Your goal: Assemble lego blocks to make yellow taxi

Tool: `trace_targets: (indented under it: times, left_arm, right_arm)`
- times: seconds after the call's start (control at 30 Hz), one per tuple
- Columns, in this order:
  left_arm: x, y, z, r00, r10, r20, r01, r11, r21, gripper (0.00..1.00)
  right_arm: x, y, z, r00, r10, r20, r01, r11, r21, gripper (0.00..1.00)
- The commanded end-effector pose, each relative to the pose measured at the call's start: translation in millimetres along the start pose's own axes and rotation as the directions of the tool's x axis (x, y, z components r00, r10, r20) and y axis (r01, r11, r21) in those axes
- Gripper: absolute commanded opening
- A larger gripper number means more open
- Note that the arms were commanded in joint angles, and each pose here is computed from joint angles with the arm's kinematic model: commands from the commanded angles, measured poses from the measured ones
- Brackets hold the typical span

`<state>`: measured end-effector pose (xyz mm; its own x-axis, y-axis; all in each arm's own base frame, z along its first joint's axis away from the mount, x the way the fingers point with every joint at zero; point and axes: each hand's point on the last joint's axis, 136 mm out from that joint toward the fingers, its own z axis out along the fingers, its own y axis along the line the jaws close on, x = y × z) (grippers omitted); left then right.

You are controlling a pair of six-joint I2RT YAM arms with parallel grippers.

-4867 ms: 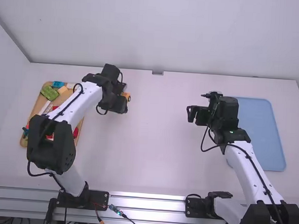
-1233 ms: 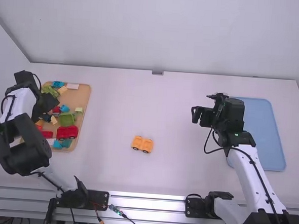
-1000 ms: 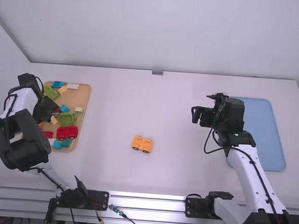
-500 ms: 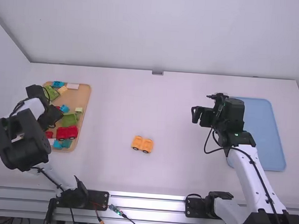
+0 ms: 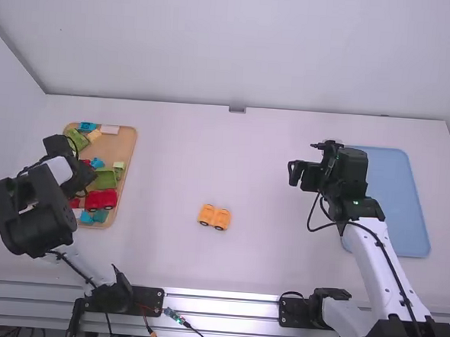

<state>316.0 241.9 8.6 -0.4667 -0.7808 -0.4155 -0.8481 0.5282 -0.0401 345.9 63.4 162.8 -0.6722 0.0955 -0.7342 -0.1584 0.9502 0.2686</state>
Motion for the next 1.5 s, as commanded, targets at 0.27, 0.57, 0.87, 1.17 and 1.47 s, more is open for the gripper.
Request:
trace_targets:
  times: [0.27, 0.57, 0.87, 1.17, 1.47]
  left_arm:
    - [13, -4, 9, 1.0, 0.006, -0.008, -0.006, 0.999, 0.045, 0.63]
    - [12, -4, 11, 1.0, 0.001, 0.013, -0.002, 0.999, 0.049, 0.57]
    - [9, -4, 11, 1.0, 0.007, 0.024, -0.009, 0.999, 0.052, 0.47]
    - [8, -5, 11, 0.999, 0.025, 0.032, -0.026, 0.998, 0.053, 0.35]
    - [9, -5, 11, 0.999, 0.024, 0.027, -0.026, 0.998, 0.052, 0.3]
  right_arm:
    - [-17, 6, -9, 0.999, -0.021, 0.044, 0.021, 1.0, -0.005, 0.99]
    - [-17, 6, -9, 0.999, -0.021, 0.043, 0.021, 1.0, -0.005, 0.99]
    - [-16, 6, -9, 0.999, -0.02, 0.039, 0.02, 1.0, -0.004, 0.99]
    - [-16, 6, -9, 0.999, -0.02, 0.039, 0.021, 1.0, -0.004, 0.99]
    - [-16, 6, -9, 0.999, -0.02, 0.039, 0.021, 1.0, -0.004, 0.99]
